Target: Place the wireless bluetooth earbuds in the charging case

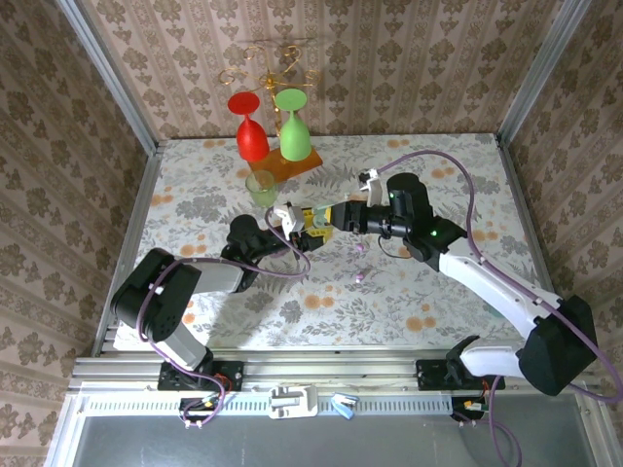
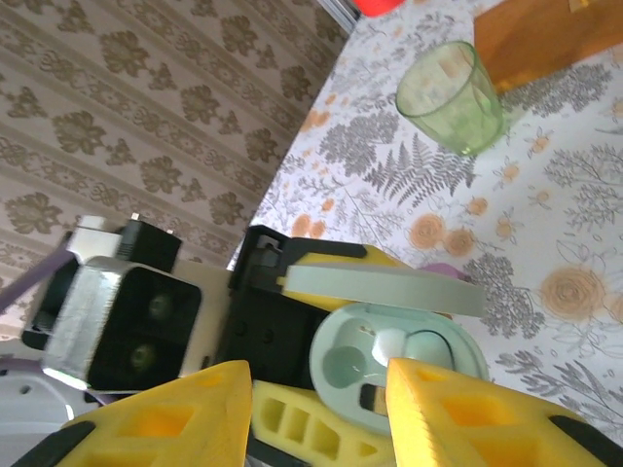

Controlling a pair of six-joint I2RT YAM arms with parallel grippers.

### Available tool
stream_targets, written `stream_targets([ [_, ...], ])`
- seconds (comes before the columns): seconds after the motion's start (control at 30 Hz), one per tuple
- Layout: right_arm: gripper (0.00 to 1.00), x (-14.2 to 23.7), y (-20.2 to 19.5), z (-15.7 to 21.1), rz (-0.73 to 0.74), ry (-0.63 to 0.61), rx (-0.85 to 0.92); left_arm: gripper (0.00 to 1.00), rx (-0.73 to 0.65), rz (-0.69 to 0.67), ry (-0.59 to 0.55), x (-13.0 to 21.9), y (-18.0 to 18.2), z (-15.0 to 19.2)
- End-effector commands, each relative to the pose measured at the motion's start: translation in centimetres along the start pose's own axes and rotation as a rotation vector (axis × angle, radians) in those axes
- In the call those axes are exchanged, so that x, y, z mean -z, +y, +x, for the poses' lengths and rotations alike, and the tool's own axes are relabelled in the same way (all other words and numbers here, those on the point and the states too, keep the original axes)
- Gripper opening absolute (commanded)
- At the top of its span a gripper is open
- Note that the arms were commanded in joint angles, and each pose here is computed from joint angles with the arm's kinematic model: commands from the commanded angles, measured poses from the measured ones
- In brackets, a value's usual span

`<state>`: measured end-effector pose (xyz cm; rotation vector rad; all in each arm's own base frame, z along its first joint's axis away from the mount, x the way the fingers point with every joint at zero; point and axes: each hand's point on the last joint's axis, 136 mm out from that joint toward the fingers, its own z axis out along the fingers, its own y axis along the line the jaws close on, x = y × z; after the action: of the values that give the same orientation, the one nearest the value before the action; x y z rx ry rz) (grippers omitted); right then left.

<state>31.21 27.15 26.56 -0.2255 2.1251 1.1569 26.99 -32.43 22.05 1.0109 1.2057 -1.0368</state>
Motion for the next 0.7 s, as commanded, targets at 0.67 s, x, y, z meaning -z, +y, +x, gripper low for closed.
stream_targets([
  [0.67, 0.41, -1.4, -0.4, -0.1, 0.003, 0.038, 0.025, 0.26, -0.064, 0.043, -0.063, 0.0, -0.9, -2.5],
])
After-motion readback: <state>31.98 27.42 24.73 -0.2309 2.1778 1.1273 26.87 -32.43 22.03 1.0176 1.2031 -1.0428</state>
